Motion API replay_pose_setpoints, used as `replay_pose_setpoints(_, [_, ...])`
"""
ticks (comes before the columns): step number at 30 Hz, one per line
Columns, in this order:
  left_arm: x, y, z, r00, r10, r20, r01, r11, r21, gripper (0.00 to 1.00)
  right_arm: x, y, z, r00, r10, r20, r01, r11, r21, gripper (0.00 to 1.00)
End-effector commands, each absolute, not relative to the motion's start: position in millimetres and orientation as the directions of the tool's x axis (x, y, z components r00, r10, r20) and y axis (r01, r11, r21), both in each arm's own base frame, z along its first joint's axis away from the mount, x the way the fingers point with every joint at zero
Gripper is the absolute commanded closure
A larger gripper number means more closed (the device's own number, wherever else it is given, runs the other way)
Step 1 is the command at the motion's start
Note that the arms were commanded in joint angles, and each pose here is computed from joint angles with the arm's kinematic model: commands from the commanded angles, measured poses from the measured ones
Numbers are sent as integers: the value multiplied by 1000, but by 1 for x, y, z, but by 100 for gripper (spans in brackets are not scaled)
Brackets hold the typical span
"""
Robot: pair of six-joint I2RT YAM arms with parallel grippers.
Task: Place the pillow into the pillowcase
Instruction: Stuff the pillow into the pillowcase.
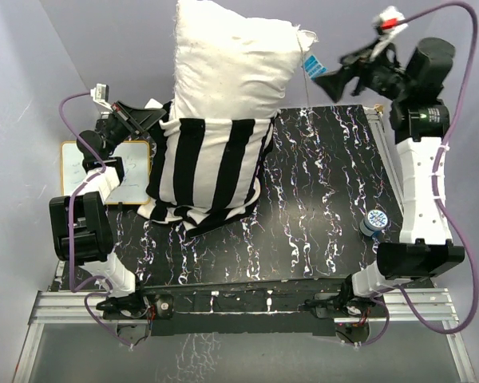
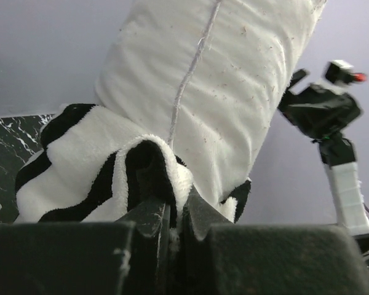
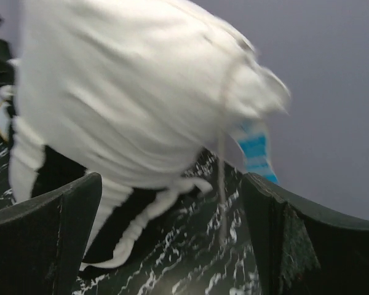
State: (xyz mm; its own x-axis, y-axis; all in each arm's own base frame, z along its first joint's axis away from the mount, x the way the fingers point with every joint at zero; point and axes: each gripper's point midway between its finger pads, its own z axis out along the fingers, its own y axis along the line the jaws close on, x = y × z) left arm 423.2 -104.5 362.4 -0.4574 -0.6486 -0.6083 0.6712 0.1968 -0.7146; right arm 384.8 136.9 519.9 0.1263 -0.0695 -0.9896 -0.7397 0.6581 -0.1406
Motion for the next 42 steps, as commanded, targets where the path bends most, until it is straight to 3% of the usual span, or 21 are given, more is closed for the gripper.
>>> replay_pose_setpoints(1, [376,-115,409,-283,-559,-779,876,179,-447,100,424,56,487,-68,221,-973,-583,783,219,1])
replay_pose_setpoints(3, [374,-116,409,-286,-555,-781,880,171,-443,100,436,42,451,-157,369,-916,-528,753,393,1])
replay_pose_setpoints(8, [368,-118,413,-290,-541,-790,895,141,-424,100,467,53,375,-283,680,-676,-447,530,721,6])
replay_pose_setpoints(13, [363,-130,411,-309,-496,-811,903,115,-414,100,536,112,319,-497,742,-450,-317,327,890,3])
replay_pose_setpoints(15, [360,-135,409,-323,-481,-815,902,104,-418,100,568,132,298,-549,755,-358,-227,277,933,2])
replay_pose_setpoints(19, [354,-137,406,-333,-466,-820,900,101,-423,100,589,175,282,-585,782,-214,-124,175,977,2])
replay_pose_setpoints(27, [349,-139,408,-352,-448,-822,897,89,-433,100,616,210,257,-647,753,-124,-101,76,992,6])
replay_pose_setpoints(34, [353,-139,409,-361,-445,-820,891,95,-443,100,577,222,273,-749,659,-71,-163,-79,983,48])
replay_pose_setpoints(36, [356,-138,412,-361,-453,-815,890,93,-446,100,564,223,283,-764,638,-92,-190,-86,978,74])
replay_pose_setpoints(38, [358,-137,420,-356,-472,-807,890,92,-447,100,552,222,304,-774,619,-134,-248,-101,964,90])
replay_pose_setpoints(42, [374,-120,456,-323,-584,-744,860,148,-489,100,531,200,381,-727,633,-268,-409,-85,908,92])
